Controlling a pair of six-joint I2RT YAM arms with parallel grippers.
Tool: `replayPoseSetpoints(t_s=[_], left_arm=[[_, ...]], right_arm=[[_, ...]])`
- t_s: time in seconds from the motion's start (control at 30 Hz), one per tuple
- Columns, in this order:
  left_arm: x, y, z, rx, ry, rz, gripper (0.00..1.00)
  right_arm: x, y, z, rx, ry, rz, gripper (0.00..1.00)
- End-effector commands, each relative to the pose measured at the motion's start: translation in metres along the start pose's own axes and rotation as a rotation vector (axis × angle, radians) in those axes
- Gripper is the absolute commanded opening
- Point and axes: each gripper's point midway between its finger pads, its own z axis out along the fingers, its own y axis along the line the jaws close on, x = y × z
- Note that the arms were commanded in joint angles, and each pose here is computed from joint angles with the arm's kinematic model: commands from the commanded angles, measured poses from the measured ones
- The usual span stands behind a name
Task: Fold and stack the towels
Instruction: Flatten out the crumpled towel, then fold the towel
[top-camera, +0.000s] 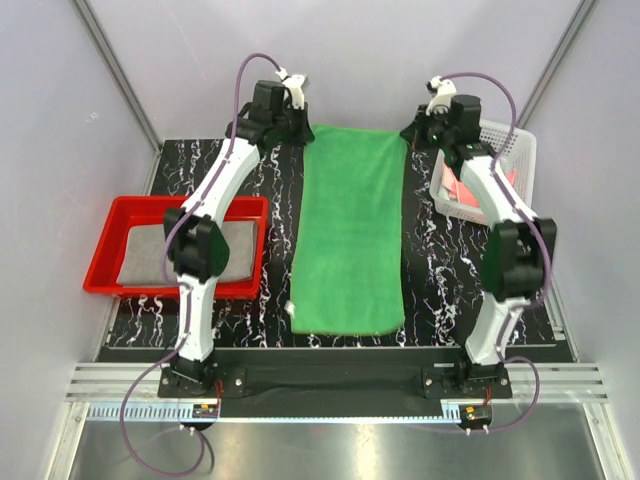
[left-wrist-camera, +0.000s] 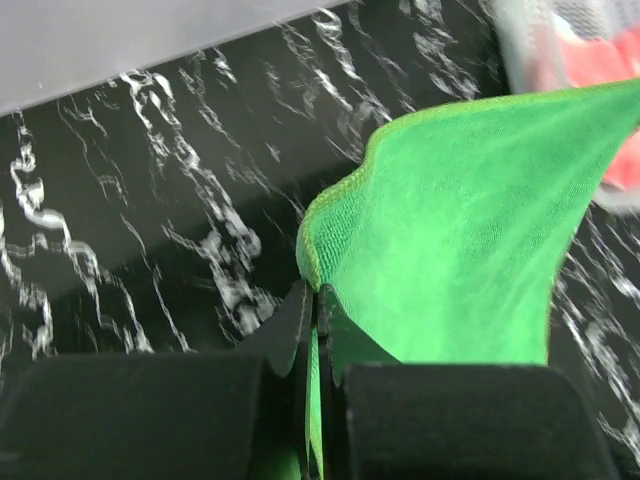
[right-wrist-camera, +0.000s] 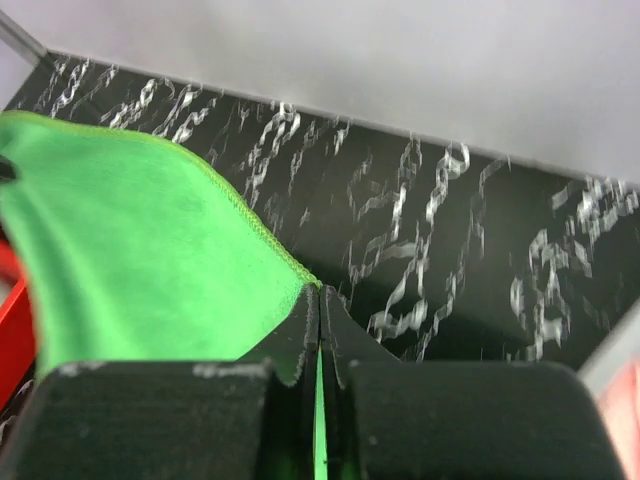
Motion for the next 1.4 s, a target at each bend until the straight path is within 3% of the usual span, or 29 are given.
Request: replayPoseSetpoints(t_s=[0.0, 0.1, 0.33, 0.53, 0.57, 0.87, 1.37], left_arm=[[-0.049, 0.019, 0.013, 0.092, -0.152, -0.008, 0.00], [-0.038, 0.048, 0.040, 0.100, -0.168, -0.031, 0.00], [-0.018, 0.055, 0.053, 0.177, -0.155, 0.017, 0.00], [0.004, 0.041, 0.035, 0.221, -0.105, 0.058, 0.00], [0.023, 0.041, 0.036, 0.224, -0.058, 0.059, 0.00], [0.060, 0.024, -0.019, 0.211, 0.000, 0.070, 0.00], [0.169, -0.009, -0.052, 0.213, 0.190, 0.010, 0.05]], right_arm=[[-0.076, 0.009, 0.023, -0.106, -0.217, -0.134, 0.00], [-0.059, 0.001, 0.051, -0.159, -0.193, -0.138, 0.00], [-0.026, -0.003, 0.062, -0.182, -0.163, -0.154, 0.00], [0.009, -0.004, 0.038, -0.130, -0.072, -0.130, 0.00], [0.014, -0.006, 0.035, -0.117, -0.057, -0.127, 0.00], [0.067, 0.003, -0.012, -0.065, 0.094, -0.051, 0.00], [0.153, 0.036, -0.081, -0.045, 0.338, 0.129, 0.00]])
